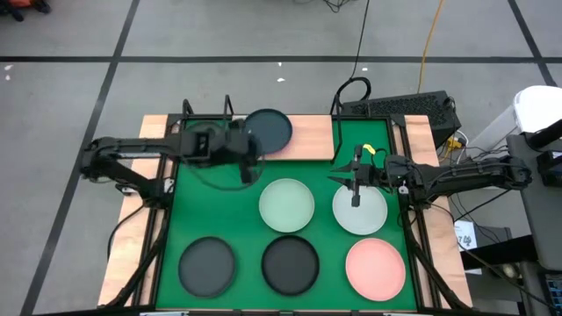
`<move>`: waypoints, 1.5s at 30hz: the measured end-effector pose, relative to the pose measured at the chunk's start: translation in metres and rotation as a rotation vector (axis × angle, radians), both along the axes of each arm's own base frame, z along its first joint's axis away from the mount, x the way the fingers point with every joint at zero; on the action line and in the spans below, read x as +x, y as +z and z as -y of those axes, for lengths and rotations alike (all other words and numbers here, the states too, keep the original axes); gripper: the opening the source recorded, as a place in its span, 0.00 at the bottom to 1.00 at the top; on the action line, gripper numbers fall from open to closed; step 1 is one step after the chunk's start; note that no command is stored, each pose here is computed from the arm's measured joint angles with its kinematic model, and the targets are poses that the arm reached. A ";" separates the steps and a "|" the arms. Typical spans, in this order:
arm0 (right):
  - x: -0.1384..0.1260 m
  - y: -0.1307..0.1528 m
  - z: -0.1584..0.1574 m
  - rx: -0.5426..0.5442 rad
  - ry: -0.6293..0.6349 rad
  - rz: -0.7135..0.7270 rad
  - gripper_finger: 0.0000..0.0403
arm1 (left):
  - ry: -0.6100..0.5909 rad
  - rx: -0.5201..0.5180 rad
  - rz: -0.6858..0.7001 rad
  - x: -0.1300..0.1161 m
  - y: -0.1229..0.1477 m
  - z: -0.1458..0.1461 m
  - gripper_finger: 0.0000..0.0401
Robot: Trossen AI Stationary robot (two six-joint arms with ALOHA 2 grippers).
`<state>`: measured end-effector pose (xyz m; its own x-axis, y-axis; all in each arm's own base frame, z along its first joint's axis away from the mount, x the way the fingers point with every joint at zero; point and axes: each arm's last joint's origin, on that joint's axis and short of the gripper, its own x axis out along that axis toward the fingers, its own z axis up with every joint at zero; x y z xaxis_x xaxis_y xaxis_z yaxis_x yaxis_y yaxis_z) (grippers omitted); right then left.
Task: Place and stack plates onto a shelf
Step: Stack the white plate on top of the dark blue plate on the shelf
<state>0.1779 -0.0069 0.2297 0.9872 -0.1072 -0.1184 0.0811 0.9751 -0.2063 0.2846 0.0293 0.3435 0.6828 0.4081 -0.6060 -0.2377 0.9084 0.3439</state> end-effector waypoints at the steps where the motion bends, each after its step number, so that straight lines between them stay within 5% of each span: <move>1: 0.000 -0.001 0.000 0.005 -0.001 -0.007 0.17 | 0.000 0.004 -0.002 -0.004 -0.006 0.005 0.30; 15: 0.003 0.004 0.004 0.056 -0.100 -0.234 0.18 | -0.058 -0.023 0.447 -0.042 -0.053 0.042 0.30; 22: 0.004 0.002 0.003 0.156 -0.130 -0.426 0.21 | -0.066 -0.029 0.466 -0.049 -0.079 0.043 0.30; 33: 0.007 -0.023 -0.020 0.378 0.036 -0.697 0.33 | -0.065 -0.047 0.481 -0.057 -0.110 0.044 0.30; 45: 0.016 -0.052 -0.055 0.470 0.053 -0.890 0.34 | -0.077 -0.036 0.603 -0.082 -0.105 0.042 0.30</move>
